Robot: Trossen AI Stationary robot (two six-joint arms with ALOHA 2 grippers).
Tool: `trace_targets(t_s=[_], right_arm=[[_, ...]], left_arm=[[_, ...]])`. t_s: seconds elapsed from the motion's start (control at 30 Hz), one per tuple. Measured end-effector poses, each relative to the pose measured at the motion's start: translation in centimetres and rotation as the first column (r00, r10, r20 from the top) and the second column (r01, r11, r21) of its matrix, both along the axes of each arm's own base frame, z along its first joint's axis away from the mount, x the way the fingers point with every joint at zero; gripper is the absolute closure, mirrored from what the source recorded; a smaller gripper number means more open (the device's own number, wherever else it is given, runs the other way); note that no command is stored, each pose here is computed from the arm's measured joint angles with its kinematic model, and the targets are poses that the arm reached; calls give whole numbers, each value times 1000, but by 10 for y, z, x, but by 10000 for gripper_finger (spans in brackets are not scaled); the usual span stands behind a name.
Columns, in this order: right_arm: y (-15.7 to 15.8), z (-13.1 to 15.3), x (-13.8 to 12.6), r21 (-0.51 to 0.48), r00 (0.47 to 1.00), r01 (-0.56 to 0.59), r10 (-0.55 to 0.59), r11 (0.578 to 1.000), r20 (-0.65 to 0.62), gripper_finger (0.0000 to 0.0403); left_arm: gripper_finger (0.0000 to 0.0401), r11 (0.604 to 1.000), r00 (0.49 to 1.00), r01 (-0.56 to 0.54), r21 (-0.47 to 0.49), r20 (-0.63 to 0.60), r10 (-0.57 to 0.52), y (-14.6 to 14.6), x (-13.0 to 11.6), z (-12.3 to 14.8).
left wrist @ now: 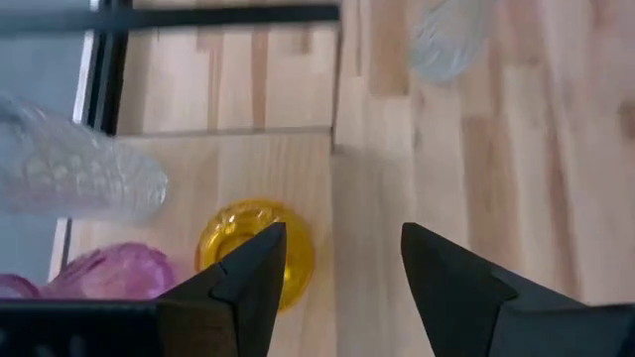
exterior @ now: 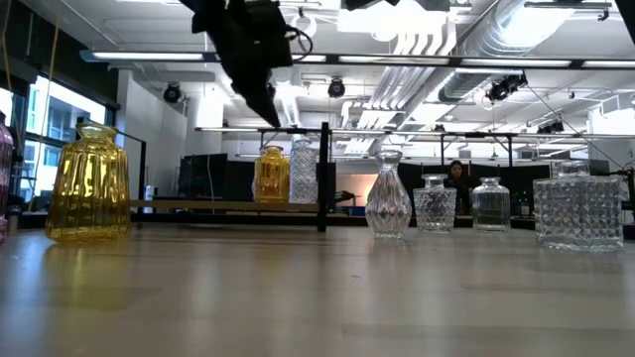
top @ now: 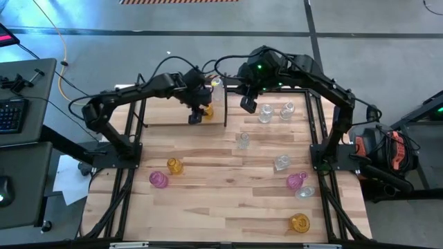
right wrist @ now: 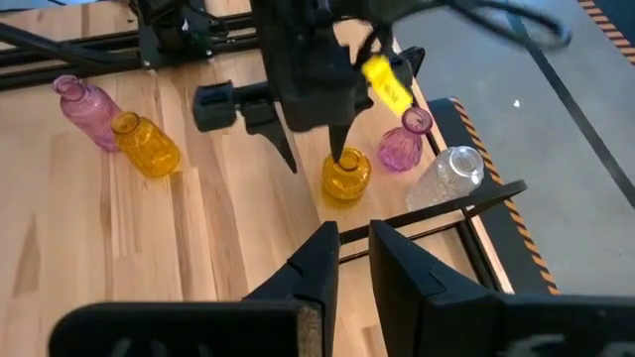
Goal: Sort vases onto shelf
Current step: Put the yellow vase in the top left corner of the shelf
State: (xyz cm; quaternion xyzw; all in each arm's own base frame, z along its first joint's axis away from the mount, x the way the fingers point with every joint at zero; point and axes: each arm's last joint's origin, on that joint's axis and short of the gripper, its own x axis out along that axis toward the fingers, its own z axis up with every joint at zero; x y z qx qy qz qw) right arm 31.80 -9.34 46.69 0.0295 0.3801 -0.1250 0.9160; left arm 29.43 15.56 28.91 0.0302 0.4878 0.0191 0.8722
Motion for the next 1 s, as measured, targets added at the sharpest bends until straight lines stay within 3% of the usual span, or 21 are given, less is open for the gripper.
trace_targets(t_s=[0.13, 0.23, 0.77, 1.0], right_arm=[[0, -1, -1, 4, 1000, -2, 2, 1000, -16, 361], [1, -2, -2, 7, 1000, -2, 2, 1000, -25, 361], [1, -2, -2, 4, 1000, -9, 9, 1000, -27, 361], [1, -2, -2, 4, 1000, -9, 9, 1000, -27, 361]], left_arm=[[208, 1000, 997, 7, -3, -72, -7, 2, 1, -10], [208, 999, 992, 3, 49, -124, 3, 4, 2, -16], [208, 994, 998, 11, 106, -70, -3, 8, 8, -14], [208, 998, 990, 10, 63, -142, -1, 10, 12, -31]])
